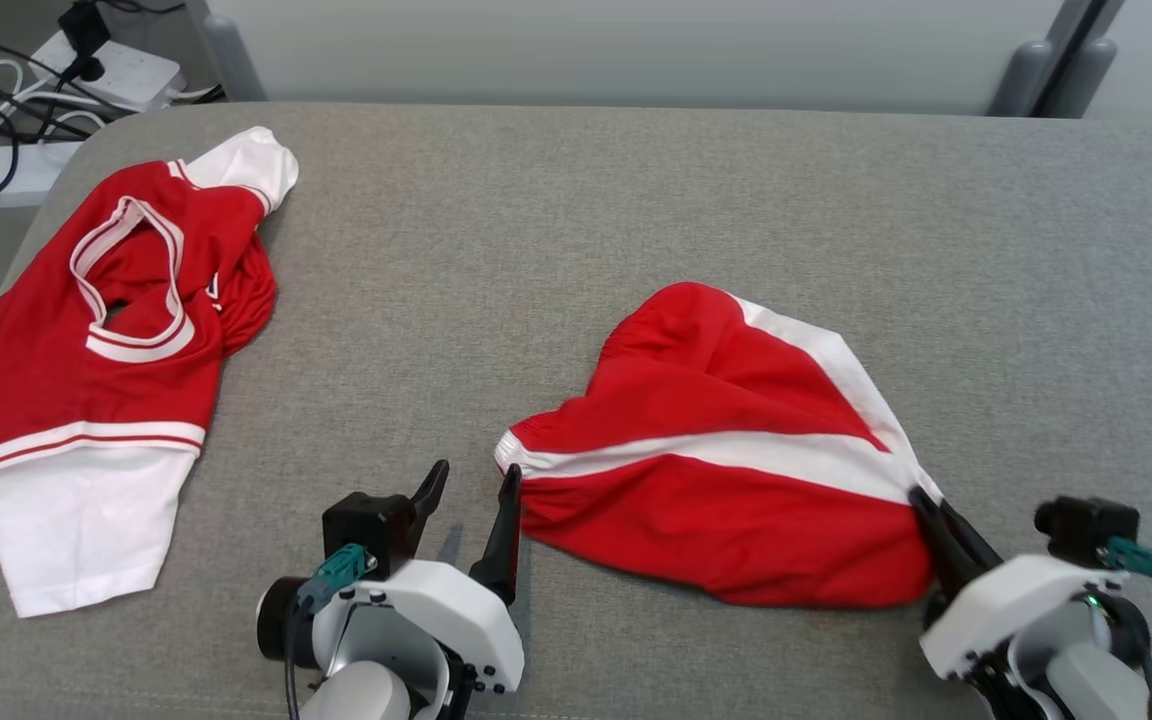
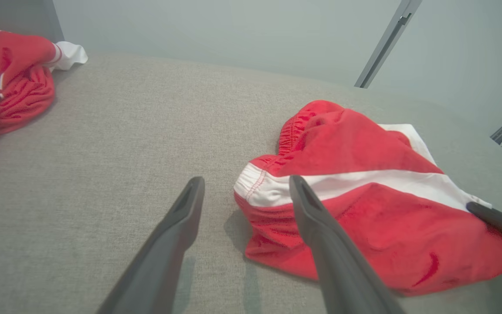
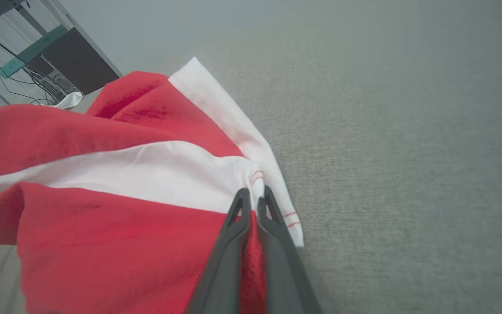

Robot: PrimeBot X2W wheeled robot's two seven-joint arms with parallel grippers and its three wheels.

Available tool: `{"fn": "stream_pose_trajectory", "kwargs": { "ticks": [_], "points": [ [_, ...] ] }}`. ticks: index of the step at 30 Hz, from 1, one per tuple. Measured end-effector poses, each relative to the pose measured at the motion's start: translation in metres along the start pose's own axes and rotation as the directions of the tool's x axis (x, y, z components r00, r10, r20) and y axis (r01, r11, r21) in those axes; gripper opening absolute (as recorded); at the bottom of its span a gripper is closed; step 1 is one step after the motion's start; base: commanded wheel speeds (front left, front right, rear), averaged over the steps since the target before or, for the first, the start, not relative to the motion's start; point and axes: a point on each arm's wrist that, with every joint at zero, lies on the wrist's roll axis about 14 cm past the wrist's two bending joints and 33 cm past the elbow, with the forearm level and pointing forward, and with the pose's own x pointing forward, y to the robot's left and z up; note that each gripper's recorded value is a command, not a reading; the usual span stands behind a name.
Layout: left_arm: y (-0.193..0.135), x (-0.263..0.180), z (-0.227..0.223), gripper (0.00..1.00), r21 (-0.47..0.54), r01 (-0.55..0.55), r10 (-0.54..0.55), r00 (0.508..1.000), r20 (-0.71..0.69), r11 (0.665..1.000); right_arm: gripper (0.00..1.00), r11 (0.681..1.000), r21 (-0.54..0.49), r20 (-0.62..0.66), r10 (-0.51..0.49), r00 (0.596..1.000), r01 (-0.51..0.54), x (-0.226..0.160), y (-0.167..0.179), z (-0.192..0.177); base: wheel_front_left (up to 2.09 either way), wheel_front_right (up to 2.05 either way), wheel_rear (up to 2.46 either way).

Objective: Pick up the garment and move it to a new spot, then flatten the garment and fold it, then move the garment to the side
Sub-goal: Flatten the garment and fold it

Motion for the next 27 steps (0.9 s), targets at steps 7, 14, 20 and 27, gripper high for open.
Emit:
{"fn": "stream_pose_trajectory", "kwargs": {
  "ticks": [7,14,20,27],
  "points": [
    [-0.022,0.000,-0.010,1.00,-0.013,0.091,-0.092,0.995,-0.038,0.996,0.00,0.994,-0.042,-0.014,-0.103,0.995,0.103,-0.033,-0.039,-0.012,0.00,0.00,0.00],
    [-0.035,0.006,-0.021,1.00,0.048,0.204,-0.197,0.973,-0.123,0.978,0.00,0.993,-0.041,0.001,-0.110,0.994,0.110,-0.034,-0.040,-0.009,0.00,0.00,0.00],
    [-0.037,0.015,-0.031,1.00,0.100,0.245,-0.219,0.951,-0.217,0.964,0.00,0.994,-0.033,0.012,-0.105,0.994,0.105,-0.033,-0.037,-0.007,0.00,0.00,0.00],
    [-0.047,0.012,-0.050,0.27,0.078,0.297,-0.263,0.919,-0.295,0.952,0.00,0.993,-0.017,0.014,-0.114,0.993,0.114,-0.035,-0.039,-0.008,0.00,0.00,0.00]
  ]
}}
